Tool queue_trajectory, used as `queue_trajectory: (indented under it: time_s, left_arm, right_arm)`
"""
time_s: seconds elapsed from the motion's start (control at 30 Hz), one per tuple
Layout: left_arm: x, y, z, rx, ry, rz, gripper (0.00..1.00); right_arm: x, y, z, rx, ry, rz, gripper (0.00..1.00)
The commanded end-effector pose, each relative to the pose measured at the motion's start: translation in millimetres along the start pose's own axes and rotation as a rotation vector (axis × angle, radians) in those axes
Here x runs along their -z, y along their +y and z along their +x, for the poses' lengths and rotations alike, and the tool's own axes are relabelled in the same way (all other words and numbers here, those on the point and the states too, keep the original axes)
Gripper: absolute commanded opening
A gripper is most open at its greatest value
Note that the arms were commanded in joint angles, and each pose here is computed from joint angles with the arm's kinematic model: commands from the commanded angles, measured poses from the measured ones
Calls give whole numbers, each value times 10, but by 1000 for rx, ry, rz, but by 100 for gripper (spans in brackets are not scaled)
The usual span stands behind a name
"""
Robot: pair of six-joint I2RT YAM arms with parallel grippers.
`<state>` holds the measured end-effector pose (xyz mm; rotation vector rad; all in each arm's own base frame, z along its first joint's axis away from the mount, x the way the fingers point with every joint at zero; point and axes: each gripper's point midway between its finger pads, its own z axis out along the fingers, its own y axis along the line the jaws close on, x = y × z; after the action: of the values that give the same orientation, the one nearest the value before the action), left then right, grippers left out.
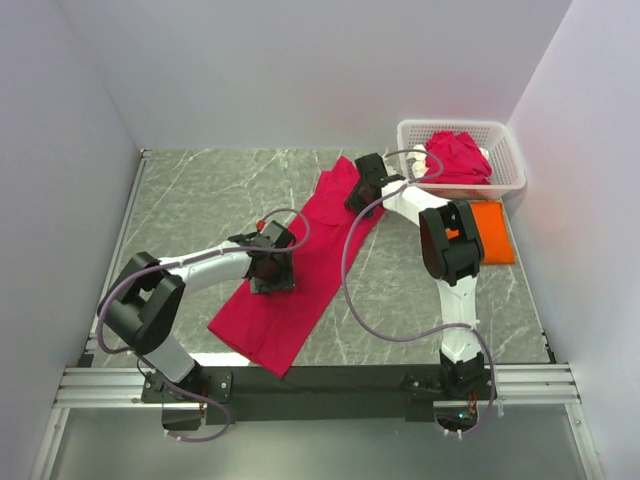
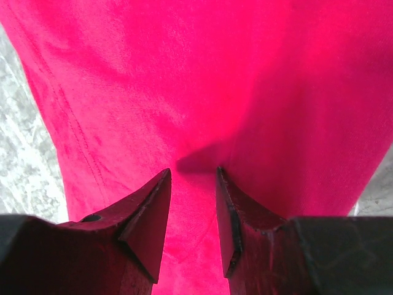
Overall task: Fold and stack the t-shirts
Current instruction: Fold the tshirt
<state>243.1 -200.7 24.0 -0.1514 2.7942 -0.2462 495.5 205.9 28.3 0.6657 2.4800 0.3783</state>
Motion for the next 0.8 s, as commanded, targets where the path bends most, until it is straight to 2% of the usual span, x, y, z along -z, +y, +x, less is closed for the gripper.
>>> queue_trajectory:
  time_s: [0.0, 0.13, 0.27, 0.33, 0.57, 0.67, 0.77]
  left_arm:
    - [-13, -163, 80, 10, 33, 15, 67]
    - [-160, -136, 369, 24, 129, 0, 60]
    - [-223, -242, 603, 77, 230, 78, 55]
    - [-246, -306, 763, 118, 305, 115, 55]
    - [-228, -648, 904, 174, 380, 189, 58]
    - [-217, -778, 884, 235, 385, 226, 59]
    - [-212, -781, 842, 298, 362, 208, 61]
  right_arm:
    - [126, -27, -45, -44, -13, -8, 43]
    - [68, -105, 45, -55, 23, 22, 42]
    - [-54, -77, 135, -12, 86, 25, 41]
    - [-176, 35, 231, 27, 162, -13, 41]
    - [-273, 574, 311, 155, 285, -146, 41]
    - [-273, 832, 314, 171, 303, -249, 41]
    - [-236, 1015, 260, 198, 267, -324, 41]
